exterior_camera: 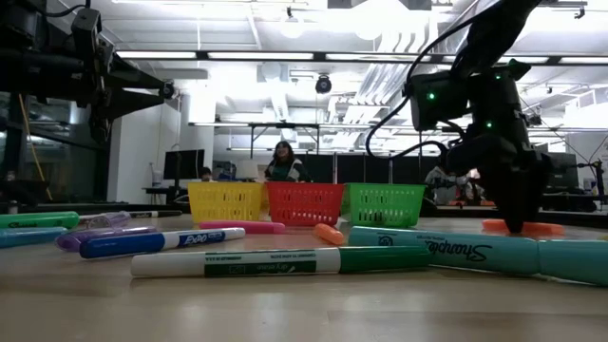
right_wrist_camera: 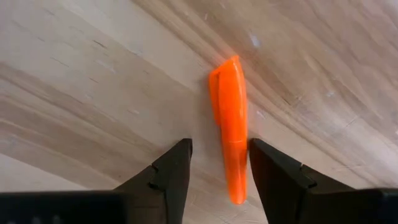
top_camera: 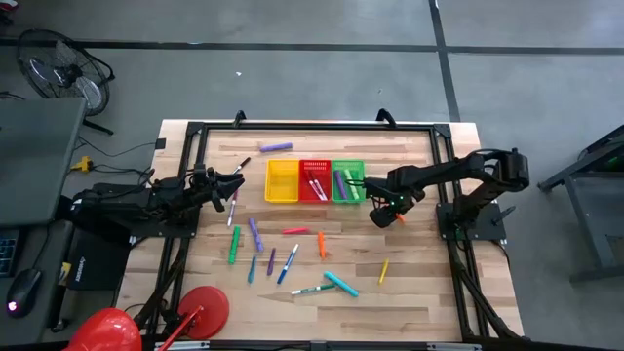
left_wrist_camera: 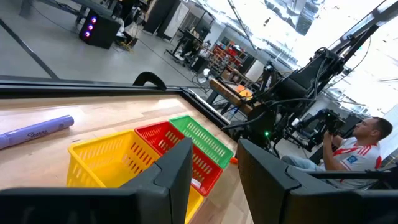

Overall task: Pick & Place Markers
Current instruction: Put the top orange pen into the yellow bin

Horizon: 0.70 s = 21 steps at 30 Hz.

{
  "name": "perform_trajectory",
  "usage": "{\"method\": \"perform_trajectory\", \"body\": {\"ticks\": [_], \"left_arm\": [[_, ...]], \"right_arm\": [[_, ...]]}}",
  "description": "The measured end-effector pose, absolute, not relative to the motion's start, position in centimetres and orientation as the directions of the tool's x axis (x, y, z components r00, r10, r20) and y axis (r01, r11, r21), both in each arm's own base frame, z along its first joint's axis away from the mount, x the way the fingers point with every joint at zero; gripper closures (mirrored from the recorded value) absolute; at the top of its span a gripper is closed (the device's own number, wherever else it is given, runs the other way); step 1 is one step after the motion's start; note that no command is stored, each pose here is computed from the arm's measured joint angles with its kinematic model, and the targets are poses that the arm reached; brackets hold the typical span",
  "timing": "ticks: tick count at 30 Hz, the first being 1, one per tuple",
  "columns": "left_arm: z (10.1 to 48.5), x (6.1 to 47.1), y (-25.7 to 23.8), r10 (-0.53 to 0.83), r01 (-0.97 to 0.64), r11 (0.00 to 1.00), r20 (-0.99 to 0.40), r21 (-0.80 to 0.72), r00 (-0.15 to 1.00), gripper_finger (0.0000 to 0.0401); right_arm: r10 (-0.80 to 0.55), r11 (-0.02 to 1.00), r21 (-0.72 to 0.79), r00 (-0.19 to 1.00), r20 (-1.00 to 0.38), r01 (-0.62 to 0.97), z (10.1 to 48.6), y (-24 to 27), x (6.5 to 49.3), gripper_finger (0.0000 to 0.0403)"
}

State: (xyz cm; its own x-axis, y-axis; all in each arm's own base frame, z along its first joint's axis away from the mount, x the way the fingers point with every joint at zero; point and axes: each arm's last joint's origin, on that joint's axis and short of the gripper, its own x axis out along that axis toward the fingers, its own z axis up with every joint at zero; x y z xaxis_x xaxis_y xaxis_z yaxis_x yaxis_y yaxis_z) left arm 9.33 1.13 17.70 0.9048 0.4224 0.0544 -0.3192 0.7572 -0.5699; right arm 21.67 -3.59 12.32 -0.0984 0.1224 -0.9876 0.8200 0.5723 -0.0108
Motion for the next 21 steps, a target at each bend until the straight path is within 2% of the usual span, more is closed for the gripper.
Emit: {"method": "perform_trajectory", "body": {"ticks": [14,21], "left_arm": [[17.7,9.33,1.13,0.422,-0.319,0.757,0.054,-0.57,0.905,0.0274],[17.68,9.33,1.13,0.422,-0.32,0.757,0.054,-0.57,0.905,0.0274]], "right_arm": [[0.14,0.566,0.004,-0.091,-0.986,0.824,12.25,-3.52,21.73,0.0361],[0.141,0.564,0.012,-0.082,-0.987,0.826,12.36,-3.53,21.84,0.0371]]}}
